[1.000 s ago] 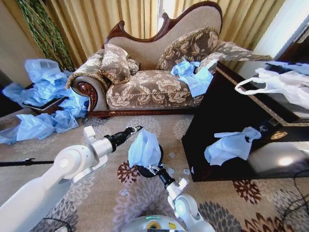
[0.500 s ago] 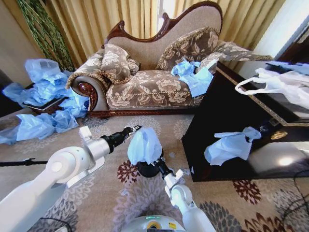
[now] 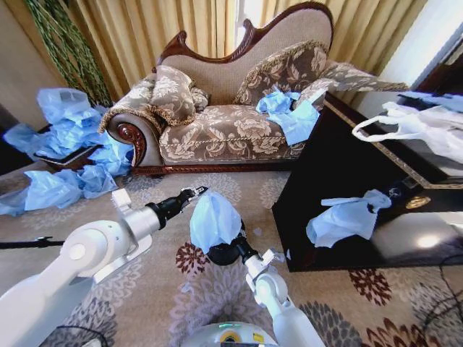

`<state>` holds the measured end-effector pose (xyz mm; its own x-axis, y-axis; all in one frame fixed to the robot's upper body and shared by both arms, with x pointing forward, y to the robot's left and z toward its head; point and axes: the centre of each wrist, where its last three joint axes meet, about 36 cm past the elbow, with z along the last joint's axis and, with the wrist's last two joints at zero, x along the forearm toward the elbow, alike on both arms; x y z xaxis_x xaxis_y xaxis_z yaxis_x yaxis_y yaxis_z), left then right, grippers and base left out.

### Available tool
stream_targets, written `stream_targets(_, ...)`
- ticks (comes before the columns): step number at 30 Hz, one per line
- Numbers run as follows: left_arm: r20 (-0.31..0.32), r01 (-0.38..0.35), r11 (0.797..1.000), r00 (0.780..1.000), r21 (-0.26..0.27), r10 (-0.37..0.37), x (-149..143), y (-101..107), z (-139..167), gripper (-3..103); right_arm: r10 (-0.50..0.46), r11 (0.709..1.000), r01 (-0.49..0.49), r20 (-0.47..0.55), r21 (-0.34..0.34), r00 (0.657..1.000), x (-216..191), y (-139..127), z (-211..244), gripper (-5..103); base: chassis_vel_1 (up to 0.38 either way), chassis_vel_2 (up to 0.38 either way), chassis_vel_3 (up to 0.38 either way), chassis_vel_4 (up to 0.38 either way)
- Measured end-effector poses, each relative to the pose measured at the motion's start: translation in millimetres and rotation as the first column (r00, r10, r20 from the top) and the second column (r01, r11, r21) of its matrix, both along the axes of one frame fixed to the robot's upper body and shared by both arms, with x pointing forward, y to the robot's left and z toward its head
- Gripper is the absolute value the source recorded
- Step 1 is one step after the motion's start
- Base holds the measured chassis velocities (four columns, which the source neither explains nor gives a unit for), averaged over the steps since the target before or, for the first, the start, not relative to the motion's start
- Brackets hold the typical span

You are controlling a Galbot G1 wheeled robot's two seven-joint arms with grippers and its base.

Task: Place a garbage bag over the trash bin.

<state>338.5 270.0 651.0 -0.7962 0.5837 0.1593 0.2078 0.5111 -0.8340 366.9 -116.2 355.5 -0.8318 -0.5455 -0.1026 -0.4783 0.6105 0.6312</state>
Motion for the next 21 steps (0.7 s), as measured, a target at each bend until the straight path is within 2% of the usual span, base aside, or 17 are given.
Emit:
stream_targets(1, 0.000, 0.000, 1.000, 1.000, 0.000, 0.000, 0.0, 0.0, 0.0, 0, 0.000, 1.000, 0.000, 0.000, 0.000, 1.000, 0.0, 0.0, 0.0, 63, 0.000, 0.000, 0.000, 0.000)
stream_targets(4, 0.016, -0.001, 1.000, 1.000, -0.001, 0.001, 1.4, -0.1, 4.0, 0, -0.030, 1.000, 0.030, 0.008, 0.001, 1.000, -2.4, -6.1, 10.9, 51, 0.000, 0.000, 0.000, 0.000)
stream_targets(6, 0.017, -0.001, 1.000, 1.000, -0.001, 0.001, 1.4, -0.2, 4.3, 0, -0.034, 0.999, 0.034, 0.010, 0.002, 0.999, -2.4, -7.5, 12.3, 51, 0.000, 0.000, 0.000, 0.000)
stream_targets(12, 0.027, 0.004, 1.000, 1.000, -0.001, -0.004, 1.9, -1.5, 6.6, 0, -0.087, 0.996, 0.087, 0.024, 0.007, 0.996, -0.9, -20.9, 26.3, 32, 0.000, 0.000, 0.000, 0.000)
stream_targets(14, 0.030, 0.006, 1.000, 1.000, -0.002, -0.006, 2.4, -2.1, 7.0, 0, -0.101, 0.995, 0.101, 0.027, 0.010, 0.995, -0.9, -24.5, 29.3, 32, 0.000, 0.000, 0.000, 0.000)
stream_targets(15, 0.032, 0.007, 1.000, 0.999, -0.001, -0.007, 3.2, -2.5, 7.5, 0, -0.115, 0.993, 0.115, 0.030, 0.012, 0.993, -0.9, -29.3, 32.8, 28, 0.000, 0.000, 0.000, 0.000)
stream_targets(16, 0.035, 0.010, 1.000, 0.999, -0.001, -0.010, 4.5, -3.4, 8.3, 0, -0.132, 0.991, 0.132, 0.036, 0.014, 0.991, -0.9, -35.8, 37.0, 19, 0.000, 0.000, 0.000, 0.000)
stream_targets(18, 0.036, 0.012, 1.000, 0.999, 0.000, -0.012, 5.2, -3.8, 8.5, 0, -0.141, 0.990, 0.141, 0.040, 0.013, 0.989, -0.9, -39.1, 38.9, 19, 0.000, 0.000, 0.000, 0.000)
stream_targets(21, 0.042, 0.025, 1.000, 0.999, 0.000, -0.025, 8.9, -6.8, 9.3, 0, -0.186, 0.983, 0.185, 0.058, 0.015, 0.981, -0.3, -57.4, 49.3, 7, 0.000, 0.000, 0.000, 0.000)
